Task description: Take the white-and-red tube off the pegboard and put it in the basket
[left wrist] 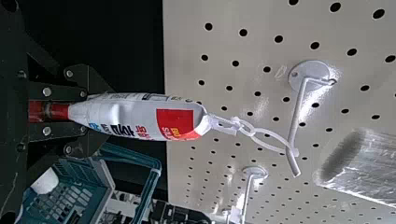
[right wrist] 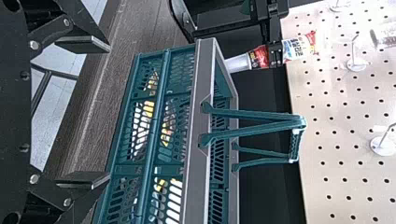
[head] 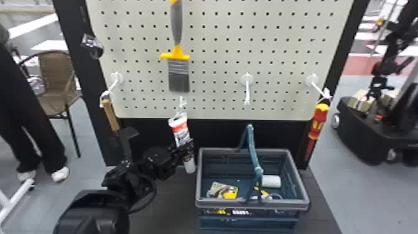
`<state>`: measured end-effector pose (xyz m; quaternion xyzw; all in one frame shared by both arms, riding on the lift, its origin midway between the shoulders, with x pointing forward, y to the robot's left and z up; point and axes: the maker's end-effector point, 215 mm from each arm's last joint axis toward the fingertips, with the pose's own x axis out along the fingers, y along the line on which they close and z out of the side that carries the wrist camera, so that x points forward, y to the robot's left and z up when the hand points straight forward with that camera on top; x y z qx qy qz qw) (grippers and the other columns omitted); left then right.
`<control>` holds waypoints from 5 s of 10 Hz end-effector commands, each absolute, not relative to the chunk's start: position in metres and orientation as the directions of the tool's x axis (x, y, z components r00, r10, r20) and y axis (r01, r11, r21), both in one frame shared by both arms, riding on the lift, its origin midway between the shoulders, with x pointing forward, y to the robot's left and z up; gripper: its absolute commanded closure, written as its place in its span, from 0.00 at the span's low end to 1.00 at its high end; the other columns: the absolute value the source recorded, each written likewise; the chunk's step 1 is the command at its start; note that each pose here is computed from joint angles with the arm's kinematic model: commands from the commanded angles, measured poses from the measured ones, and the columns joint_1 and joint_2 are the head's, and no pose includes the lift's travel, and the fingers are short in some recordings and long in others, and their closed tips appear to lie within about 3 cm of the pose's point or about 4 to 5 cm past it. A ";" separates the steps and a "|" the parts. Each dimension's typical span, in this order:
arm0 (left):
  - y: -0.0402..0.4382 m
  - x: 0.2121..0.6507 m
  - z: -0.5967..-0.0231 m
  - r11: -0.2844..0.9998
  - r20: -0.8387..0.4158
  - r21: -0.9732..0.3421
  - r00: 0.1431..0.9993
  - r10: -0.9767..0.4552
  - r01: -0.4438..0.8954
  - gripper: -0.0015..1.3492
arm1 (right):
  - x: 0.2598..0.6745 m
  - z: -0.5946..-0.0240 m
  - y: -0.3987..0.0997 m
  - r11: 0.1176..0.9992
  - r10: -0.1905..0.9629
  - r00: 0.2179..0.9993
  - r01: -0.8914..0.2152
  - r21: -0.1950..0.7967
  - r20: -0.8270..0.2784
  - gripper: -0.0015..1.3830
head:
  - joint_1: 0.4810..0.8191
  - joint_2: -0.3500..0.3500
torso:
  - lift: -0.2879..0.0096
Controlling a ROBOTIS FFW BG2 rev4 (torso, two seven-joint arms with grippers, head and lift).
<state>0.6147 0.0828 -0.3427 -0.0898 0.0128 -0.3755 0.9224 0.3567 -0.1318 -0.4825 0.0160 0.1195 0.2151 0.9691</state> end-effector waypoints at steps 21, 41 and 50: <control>0.088 0.572 -0.308 0.741 0.157 -0.295 0.795 -0.585 0.603 0.89 | 0.356 -0.490 -0.131 0.906 0.422 0.872 -0.415 0.081 -0.247 0.23 | 0.20 0.50 | 0.63; -0.019 0.556 -0.345 0.605 0.171 -0.475 0.742 -0.648 0.639 0.89 | 0.370 -0.488 -0.122 0.890 0.453 0.859 -0.449 0.073 -0.238 0.22 | 0.20 0.50 | 0.63; -0.067 0.545 -0.372 0.578 0.108 -0.413 0.669 -0.736 0.703 0.50 | 0.380 -0.488 -0.112 0.869 0.493 0.839 -0.489 0.075 -0.232 0.23 | 0.20 0.50 | 0.63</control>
